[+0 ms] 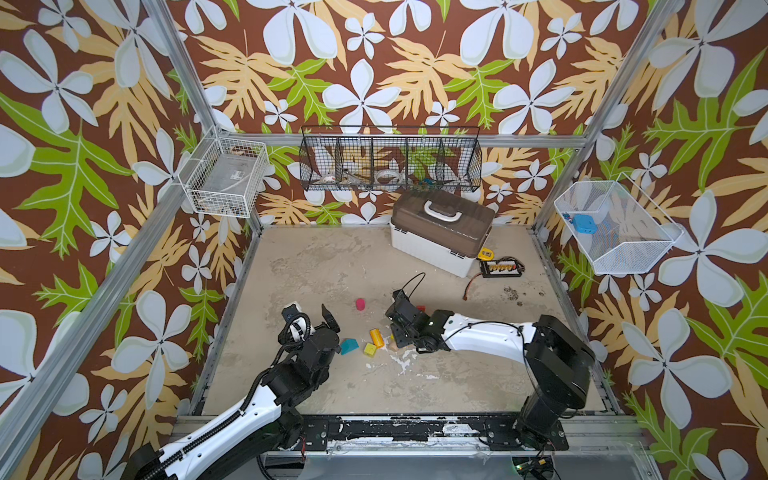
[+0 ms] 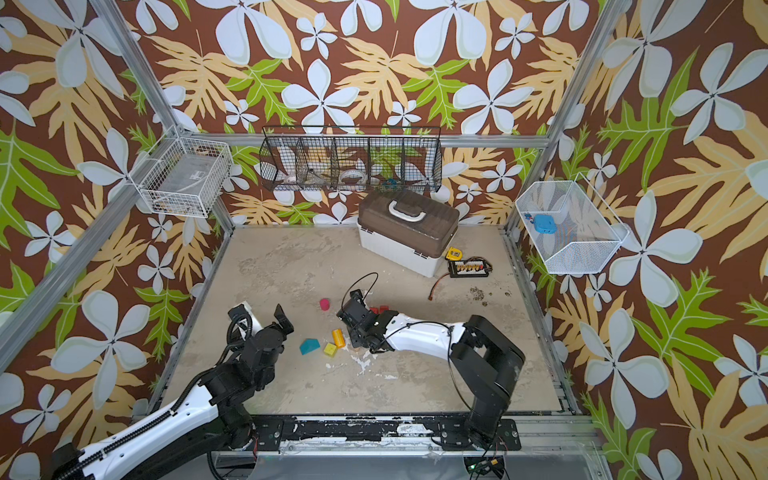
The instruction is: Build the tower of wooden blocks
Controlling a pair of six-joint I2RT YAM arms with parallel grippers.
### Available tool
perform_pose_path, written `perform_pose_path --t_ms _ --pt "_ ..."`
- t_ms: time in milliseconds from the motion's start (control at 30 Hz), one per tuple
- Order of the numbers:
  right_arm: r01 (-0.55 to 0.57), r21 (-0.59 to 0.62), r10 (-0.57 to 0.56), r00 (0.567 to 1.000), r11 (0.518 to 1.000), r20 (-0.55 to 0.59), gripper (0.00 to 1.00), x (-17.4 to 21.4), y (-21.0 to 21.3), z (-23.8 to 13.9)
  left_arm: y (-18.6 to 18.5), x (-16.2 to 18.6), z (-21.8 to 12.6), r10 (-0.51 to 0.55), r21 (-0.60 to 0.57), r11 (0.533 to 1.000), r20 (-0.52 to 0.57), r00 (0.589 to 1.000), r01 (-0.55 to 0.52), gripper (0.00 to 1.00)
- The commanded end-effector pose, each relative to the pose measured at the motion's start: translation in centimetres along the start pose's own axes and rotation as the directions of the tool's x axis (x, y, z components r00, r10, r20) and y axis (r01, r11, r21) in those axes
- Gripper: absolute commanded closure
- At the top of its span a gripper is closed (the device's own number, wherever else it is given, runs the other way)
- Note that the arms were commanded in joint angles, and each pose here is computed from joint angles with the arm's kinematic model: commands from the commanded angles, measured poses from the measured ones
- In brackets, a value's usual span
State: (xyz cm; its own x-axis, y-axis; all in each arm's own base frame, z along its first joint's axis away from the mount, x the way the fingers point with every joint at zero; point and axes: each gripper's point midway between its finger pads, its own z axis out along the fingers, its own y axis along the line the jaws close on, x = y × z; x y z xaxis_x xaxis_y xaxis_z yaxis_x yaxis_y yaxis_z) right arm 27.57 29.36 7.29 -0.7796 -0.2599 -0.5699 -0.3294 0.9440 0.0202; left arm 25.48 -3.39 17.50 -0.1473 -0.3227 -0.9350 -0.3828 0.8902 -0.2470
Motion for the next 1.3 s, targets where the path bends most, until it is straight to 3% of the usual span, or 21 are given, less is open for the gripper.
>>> perform_pose_path --t_ms 0,133,267,633,933,1133,1267 --pt "-0.109 0.079 0.103 0.992 0.991 0.078 0.54 -0.1 -3.3 -1.8 0.1 -0.2 0.0 -0.007 -0.006 1.0 0.013 1.0 0.007 0.0" --pt "-0.255 0.104 0.243 0.963 0.961 0.119 0.68 1.3 -8.6 -2.8 0.0 -0.2 0.0 -0.007 -0.002 1.0 0.012 1.0 0.007 0.0" --pt "-0.34 0.083 0.329 0.936 0.937 0.126 0.69 3.0 -11.7 -2.7 -0.1 -0.2 0.0 -0.008 0.003 1.0 0.009 1.0 0.007 0.0" --pt "-0.287 -0.015 0.287 0.958 0.958 -0.01 0.8 4.1 -8.6 1.0 -0.2 -0.2 0.1 0.002 -0.004 1.0 0.011 1.0 -0.002 0.0" --pt "-0.253 -0.015 0.252 0.967 0.967 -0.037 0.83 4.6 -6.7 1.8 -0.3 -0.2 0.2 0.009 -0.008 1.0 0.012 1.0 -0.009 0.0" --pt "-0.272 0.034 0.272 0.962 0.962 -0.002 0.83 4.5 -8.0 1.1 -0.3 -0.2 0.2 0.009 -0.007 1.0 0.01 1.0 -0.009 0.0" --pt "-0.286 0.023 0.286 0.958 0.958 0.022 0.74 4.5 -8.2 0.0 -0.3 -0.1 0.2 0.01 -0.005 1.0 0.009 1.0 -0.01 0.0"
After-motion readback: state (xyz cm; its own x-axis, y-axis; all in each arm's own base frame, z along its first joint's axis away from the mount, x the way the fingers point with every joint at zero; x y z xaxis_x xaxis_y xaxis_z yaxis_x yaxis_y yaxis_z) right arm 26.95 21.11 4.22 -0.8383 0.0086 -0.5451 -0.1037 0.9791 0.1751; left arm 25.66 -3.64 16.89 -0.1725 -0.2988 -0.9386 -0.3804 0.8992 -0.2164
